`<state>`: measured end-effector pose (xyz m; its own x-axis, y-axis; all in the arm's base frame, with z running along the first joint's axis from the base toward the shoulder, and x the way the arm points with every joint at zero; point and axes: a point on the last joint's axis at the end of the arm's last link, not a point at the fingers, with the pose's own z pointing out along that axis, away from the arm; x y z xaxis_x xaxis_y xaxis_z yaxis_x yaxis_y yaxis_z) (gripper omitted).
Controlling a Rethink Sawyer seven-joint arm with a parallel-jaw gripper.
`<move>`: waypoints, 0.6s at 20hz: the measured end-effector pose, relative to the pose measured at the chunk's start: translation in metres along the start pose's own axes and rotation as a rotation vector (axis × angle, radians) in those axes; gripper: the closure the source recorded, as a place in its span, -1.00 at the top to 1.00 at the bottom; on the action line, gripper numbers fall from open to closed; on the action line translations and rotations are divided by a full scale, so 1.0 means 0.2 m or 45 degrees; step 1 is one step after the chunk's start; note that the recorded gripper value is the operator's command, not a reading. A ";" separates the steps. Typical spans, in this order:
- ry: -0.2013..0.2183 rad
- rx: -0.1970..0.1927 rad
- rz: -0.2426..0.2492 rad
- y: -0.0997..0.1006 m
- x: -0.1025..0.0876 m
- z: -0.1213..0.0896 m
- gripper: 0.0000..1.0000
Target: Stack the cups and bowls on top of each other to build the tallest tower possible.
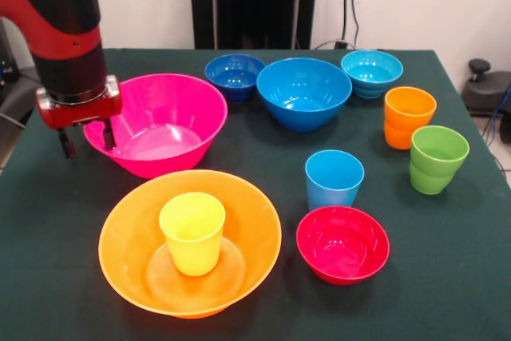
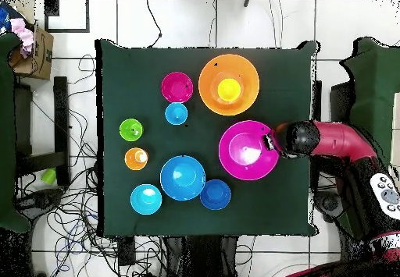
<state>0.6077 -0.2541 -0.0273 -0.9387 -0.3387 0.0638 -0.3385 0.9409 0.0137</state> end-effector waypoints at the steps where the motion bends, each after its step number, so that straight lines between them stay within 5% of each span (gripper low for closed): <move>1: -0.005 0.002 0.007 -0.02 0.00 0.00 1.00; 11: -0.089 0.044 0.084 -0.32 -0.03 0.00 1.00; 12: -0.092 0.057 0.076 -0.41 -0.03 0.00 -1.00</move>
<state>0.6407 -0.3289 -0.0280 -0.9589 -0.2836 -0.0090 -0.2832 0.9585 -0.0325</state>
